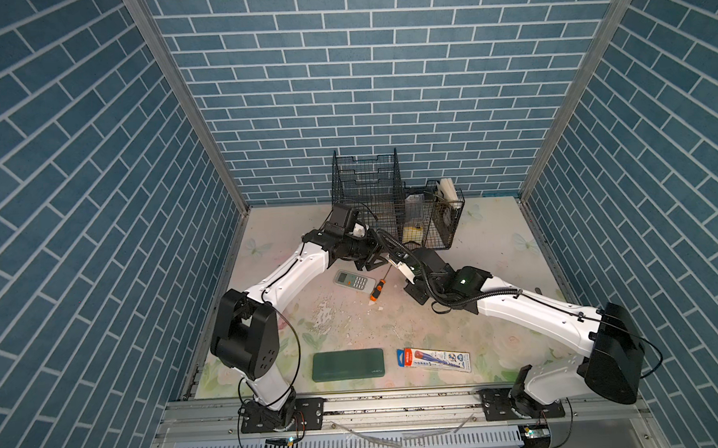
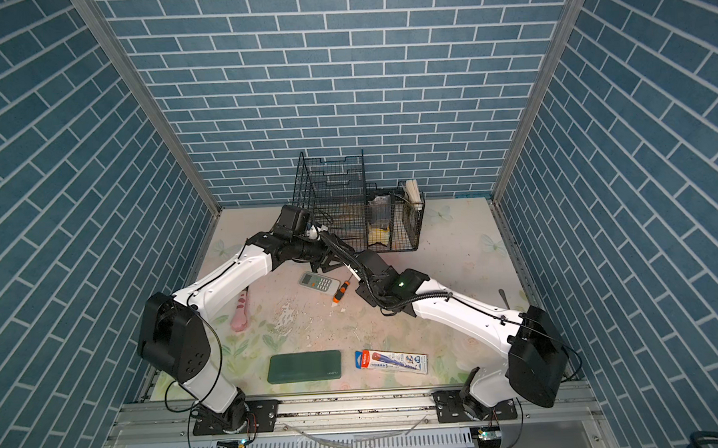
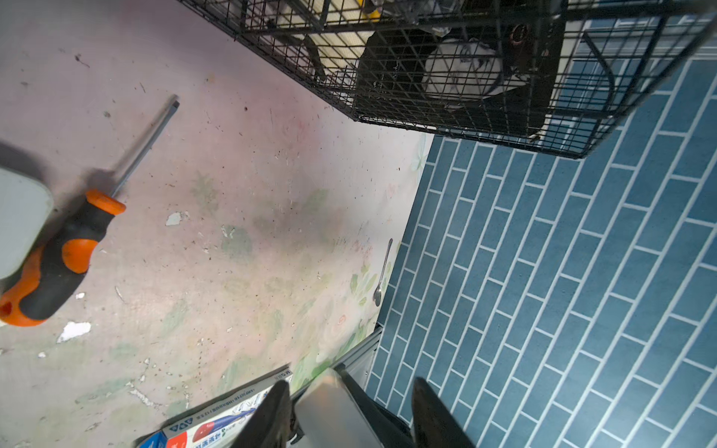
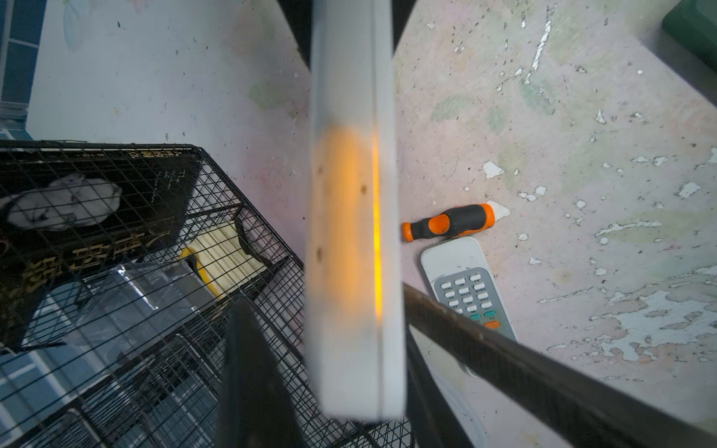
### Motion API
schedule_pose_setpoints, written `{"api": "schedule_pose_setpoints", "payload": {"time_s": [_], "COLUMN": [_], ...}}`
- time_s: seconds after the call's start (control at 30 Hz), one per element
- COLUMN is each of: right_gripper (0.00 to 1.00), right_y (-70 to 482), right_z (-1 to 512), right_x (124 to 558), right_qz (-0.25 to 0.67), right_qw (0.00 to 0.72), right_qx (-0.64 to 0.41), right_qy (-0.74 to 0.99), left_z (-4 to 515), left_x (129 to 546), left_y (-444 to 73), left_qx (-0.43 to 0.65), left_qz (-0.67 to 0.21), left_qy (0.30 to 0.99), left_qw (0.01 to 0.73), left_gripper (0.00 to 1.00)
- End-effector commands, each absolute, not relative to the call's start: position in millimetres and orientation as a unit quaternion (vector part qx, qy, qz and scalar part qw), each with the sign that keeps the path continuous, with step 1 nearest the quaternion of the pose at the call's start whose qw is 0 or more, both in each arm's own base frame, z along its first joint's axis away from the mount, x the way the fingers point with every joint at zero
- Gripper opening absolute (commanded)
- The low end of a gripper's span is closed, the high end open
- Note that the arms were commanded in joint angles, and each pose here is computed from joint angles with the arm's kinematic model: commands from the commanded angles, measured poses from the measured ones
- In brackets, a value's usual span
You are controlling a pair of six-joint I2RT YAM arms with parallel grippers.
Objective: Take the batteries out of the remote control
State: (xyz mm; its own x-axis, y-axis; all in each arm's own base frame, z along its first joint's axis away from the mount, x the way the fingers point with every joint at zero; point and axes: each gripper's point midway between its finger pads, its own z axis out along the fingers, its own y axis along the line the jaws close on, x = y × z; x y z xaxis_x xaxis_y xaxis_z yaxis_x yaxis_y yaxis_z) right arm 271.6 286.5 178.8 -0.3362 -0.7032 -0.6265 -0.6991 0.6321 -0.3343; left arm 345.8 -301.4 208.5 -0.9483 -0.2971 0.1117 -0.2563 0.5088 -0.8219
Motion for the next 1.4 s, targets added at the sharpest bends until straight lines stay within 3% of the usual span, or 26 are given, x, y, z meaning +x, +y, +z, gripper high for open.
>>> {"api": "schedule_pose_setpoints", "payload": {"time_s": [0.0,1.37], "right_gripper": [0.0,0.0], "right_y": [288.6,300.4], "right_z": [194.4,192.6], "right_x": [279.9,296.7], "right_qz": [-0.024,-0.079], "right_qw": [0.424,0.448], "right_qx": [-0.429,-0.425], "right_qy": [0.798,0.783], "left_z": [206.8,190.6], "left_x": [342.7,352.0], "left_y": [-307.2,-310.7], "left_qx": [-0.163,-0.176], "left_qz": [-0.475,-0.46], "left_qy": [0.865,0.87], "left_qw": [-0.004,-0.032], "left_gripper": [0.5,0.2]}}
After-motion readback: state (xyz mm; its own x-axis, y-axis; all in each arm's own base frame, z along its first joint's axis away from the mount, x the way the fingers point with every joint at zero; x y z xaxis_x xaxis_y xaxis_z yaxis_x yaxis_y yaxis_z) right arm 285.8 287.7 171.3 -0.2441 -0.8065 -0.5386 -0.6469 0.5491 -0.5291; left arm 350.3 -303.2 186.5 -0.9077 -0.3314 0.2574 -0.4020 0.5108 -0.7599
